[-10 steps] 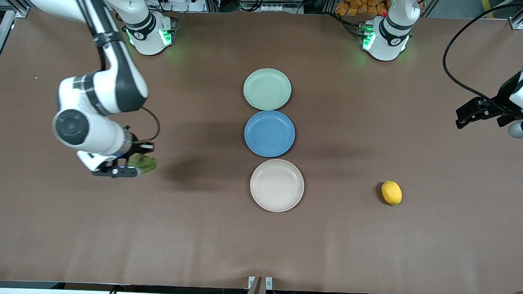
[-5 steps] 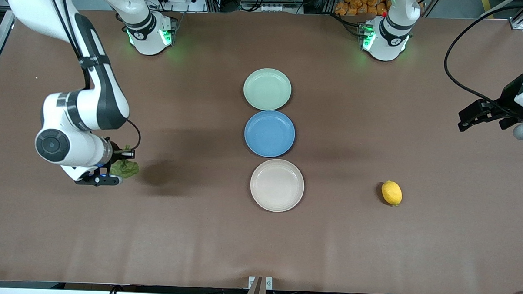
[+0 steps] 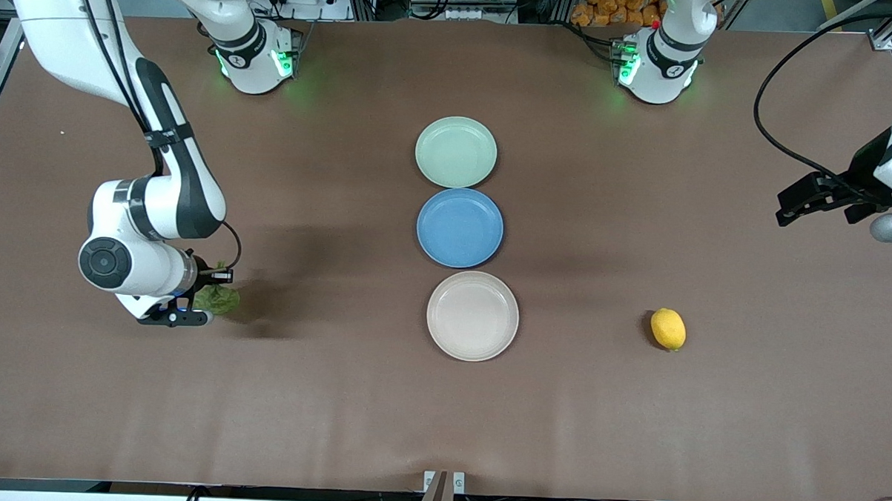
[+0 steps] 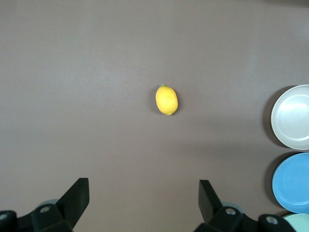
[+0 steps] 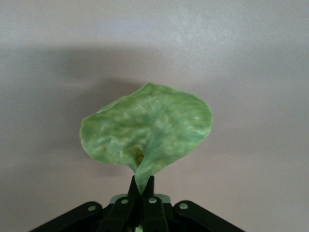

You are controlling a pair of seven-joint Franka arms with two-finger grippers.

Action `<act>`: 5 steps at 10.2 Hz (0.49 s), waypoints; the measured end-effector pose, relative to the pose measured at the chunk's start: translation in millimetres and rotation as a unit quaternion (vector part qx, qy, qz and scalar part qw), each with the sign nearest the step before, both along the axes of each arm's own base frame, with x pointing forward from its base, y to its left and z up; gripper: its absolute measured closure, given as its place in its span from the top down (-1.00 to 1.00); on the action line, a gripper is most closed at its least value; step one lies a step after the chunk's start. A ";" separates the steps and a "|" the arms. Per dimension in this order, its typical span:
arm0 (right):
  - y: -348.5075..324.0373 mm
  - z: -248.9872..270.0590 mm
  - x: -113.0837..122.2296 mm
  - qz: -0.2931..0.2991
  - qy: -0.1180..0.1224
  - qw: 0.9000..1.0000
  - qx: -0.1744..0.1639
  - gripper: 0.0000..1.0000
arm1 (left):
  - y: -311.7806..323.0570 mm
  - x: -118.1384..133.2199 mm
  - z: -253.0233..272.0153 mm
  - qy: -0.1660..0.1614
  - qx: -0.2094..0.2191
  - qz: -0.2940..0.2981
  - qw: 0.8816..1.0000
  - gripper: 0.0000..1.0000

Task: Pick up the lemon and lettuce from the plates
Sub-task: 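Lower the lettuce onto the table with the right gripper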

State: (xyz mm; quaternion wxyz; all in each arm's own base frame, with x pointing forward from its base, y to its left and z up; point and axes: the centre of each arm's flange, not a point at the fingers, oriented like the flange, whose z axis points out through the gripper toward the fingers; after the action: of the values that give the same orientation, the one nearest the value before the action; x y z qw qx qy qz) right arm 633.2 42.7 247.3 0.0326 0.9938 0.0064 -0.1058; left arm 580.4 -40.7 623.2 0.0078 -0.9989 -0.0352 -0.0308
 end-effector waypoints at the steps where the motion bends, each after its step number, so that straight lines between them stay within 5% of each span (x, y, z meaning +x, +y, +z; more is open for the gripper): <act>1: -4.6 -6.8 -2.9 -0.001 -0.003 1.000 0.001 -0.91 | 5.4 -0.3 0.4 0.001 0.000 0.000 1.000 1.00; 5: -9.4 -36.2 -20.5 0.001 -0.009 1.000 0.003 -0.91 | 17.5 -5.3 5.6 0.005 0.002 0.003 1.000 1.00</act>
State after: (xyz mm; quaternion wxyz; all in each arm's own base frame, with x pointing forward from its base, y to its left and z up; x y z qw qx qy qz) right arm 612.7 33.3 211.1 0.0294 0.9949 0.0073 -0.0965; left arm 575.2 -23.2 628.8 0.0097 -0.9989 -0.0377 -0.0259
